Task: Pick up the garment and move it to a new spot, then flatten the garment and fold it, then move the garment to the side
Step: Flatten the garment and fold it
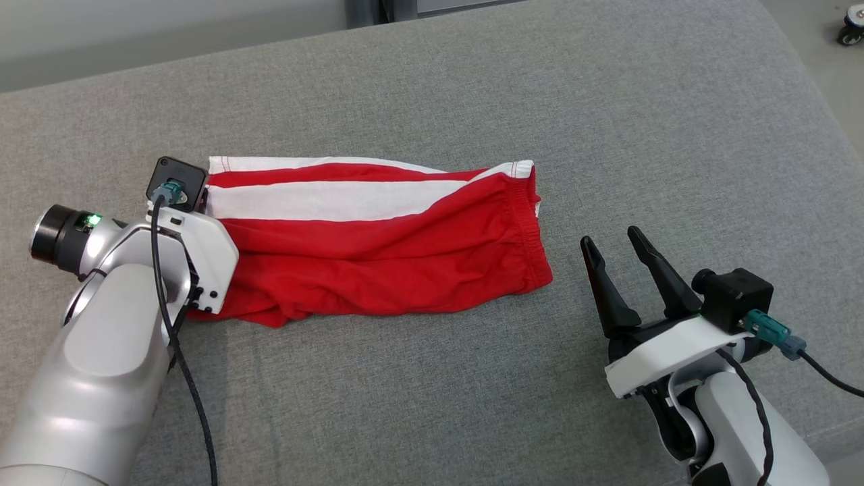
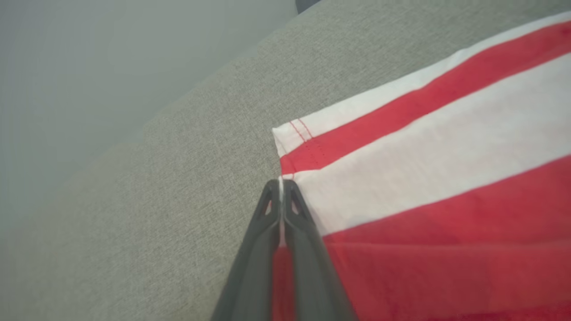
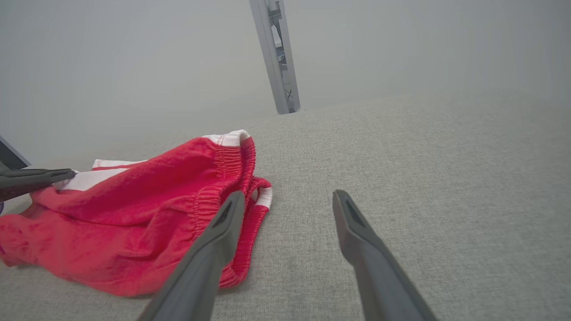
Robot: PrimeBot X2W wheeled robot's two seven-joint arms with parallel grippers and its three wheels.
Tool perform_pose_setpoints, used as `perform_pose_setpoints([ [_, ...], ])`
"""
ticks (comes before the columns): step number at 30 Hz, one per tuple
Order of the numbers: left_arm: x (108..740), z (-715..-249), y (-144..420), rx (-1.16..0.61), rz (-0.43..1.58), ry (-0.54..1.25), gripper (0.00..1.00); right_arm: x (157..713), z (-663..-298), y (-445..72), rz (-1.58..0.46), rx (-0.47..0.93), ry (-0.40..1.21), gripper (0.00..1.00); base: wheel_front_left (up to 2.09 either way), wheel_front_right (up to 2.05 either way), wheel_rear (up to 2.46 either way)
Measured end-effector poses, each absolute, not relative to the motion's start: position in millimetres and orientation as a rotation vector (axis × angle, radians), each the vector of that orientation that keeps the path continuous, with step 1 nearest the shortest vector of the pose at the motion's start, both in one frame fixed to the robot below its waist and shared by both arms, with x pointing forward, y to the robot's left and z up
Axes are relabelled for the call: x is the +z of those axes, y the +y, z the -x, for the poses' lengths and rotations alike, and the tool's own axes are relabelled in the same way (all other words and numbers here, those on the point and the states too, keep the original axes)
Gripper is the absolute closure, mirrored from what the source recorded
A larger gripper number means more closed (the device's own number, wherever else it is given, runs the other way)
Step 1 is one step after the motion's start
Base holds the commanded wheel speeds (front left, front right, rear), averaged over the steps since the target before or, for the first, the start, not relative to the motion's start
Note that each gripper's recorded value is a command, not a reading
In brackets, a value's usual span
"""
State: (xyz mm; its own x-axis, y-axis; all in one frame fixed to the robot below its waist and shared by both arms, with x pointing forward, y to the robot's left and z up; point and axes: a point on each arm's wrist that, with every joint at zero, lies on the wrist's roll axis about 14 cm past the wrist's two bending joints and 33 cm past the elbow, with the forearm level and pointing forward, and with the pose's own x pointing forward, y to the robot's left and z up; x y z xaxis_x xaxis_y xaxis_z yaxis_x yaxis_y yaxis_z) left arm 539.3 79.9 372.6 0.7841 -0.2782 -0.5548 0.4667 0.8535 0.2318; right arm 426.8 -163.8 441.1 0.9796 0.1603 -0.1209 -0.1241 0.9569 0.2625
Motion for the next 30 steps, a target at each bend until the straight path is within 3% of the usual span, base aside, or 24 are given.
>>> perform_pose_setpoints([
  [13,412,-563,74,-0.355,-0.332,0.332,1.00,443,-426,-163,-0.257,0.148,0.139,0.00,0.00,0.00,0.00],
  [24,396,-563,68,-0.369,-0.339,0.377,1.00,444,-425,-170,-0.255,0.128,0.135,0.00,0.00,0.00,0.00],
  [25,395,-564,68,-0.370,-0.339,0.378,0.95,444,-425,-170,-0.255,0.126,0.135,0.00,0.00,0.00,0.00],
  [26,395,-564,67,-0.372,-0.340,0.377,0.44,444,-425,-170,-0.255,0.125,0.133,0.00,0.00,0.00,0.00],
  [27,395,-564,65,-0.375,-0.338,0.371,0.00,445,-426,-170,-0.256,0.125,0.131,0.00,0.00,0.00,0.00],
  [30,393,-562,60,-0.379,-0.332,0.369,0.00,446,-426,-170,-0.258,0.124,0.129,0.00,0.00,0.00,0.00],
])
